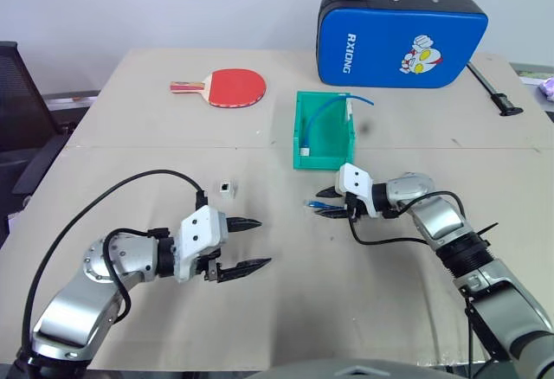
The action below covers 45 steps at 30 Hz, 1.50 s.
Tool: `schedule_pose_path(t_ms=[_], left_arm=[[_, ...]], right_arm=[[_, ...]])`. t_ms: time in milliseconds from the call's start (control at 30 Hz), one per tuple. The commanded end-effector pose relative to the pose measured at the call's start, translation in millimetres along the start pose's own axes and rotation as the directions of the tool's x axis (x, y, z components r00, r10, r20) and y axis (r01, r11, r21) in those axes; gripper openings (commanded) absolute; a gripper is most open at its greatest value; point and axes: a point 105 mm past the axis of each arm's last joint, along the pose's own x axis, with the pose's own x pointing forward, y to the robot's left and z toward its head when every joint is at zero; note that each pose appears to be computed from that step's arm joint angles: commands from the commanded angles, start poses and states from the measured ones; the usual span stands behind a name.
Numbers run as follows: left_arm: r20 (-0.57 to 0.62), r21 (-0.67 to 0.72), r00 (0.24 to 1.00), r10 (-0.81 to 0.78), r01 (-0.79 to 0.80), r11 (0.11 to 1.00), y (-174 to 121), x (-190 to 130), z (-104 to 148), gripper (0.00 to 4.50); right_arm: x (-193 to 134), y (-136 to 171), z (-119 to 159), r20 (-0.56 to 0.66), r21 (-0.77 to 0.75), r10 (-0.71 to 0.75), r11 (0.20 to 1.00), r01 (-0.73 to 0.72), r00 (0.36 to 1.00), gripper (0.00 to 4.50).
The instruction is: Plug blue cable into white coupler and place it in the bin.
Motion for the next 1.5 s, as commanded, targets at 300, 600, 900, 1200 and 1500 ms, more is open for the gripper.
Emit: schedule_pose_path(t_ms=[300,600,900,1200,1500], left_arm=[[-0.036,0.109,0.992,0.125,-0.12,0.987,59.3,74.8,-5.2,3.48],[-0.138,0.221,0.987,-0.083,0.113,0.969,75.5,117.2,-2.7,3.48],[-0.229,0.225,0.949,-0.217,0.269,0.936,74.4,117.2,-12.4,2.04],[-0.164,0.197,0.962,-0.216,0.246,0.949,76.8,117.2,-0.3,0.02],[0.316,-0.154,0.924,-0.214,0.272,0.95,63.3,117.2,85.3,0.02]], right_arm=[[-88.3,44.1,9.0,0.193,0.218,-0.277,0.947,0.234,0.941,3.67],[-124.9,91.1,-22.3,0.076,0.358,-0.446,0.847,0.393,0.892,3.67],[-129.7,88.9,-14.4,0.102,0.322,-0.528,0.819,0.474,0.843,4.5],[-124.6,87.3,-15.7,0.12,0.32,-0.505,0.835,0.448,0.855,4.5],[-90.0,84.9,14.5,0.341,0.613,-0.479,0.766,0.196,0.809,4.5]])
